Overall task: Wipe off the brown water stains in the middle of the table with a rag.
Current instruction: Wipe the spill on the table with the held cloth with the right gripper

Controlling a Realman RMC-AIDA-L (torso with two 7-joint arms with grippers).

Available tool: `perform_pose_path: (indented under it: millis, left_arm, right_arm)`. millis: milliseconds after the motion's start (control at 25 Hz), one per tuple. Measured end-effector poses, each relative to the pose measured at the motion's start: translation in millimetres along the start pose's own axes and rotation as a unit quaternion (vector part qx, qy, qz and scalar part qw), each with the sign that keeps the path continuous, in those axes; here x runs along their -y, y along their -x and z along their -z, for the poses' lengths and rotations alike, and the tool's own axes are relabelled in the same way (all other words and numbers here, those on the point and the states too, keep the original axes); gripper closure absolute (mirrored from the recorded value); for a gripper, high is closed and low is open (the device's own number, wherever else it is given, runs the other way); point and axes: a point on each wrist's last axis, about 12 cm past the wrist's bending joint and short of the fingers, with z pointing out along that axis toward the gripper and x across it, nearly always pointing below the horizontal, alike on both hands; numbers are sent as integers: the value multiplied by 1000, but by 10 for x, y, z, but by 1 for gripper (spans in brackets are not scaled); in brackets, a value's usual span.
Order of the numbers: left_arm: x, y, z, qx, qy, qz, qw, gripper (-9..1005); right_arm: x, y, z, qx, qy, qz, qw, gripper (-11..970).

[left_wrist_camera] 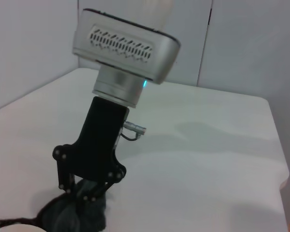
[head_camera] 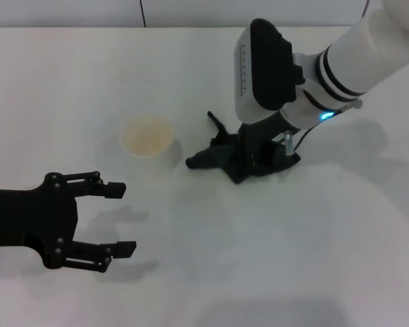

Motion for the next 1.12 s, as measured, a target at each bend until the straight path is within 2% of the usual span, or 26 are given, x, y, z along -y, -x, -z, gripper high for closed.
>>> perform_pose_path:
  millis: [120, 360, 520, 840, 1120]
  left_arm:
    - [-7, 3, -3, 0, 1, -1, 1000, 108]
    - [-30, 16, -4, 0, 7, -5, 1000, 108]
    - [-42, 10, 24, 0, 13, -4, 1000, 108]
    - [-76, -20, 81, 7, 30, -2, 1000, 108]
    - [-136, -60, 105, 18, 34, 13, 999, 108]
  right_arm:
    - [-73, 20, -19, 3, 20, 1, 1000, 818]
    - [-402, 149, 30, 37, 96, 22, 994, 807]
    - [-410, 111, 86, 41, 93, 20, 995, 799]
    - [-244, -441, 305, 33, 60, -38, 997, 783]
    - [-276, -835, 660, 89, 83, -72, 990, 770]
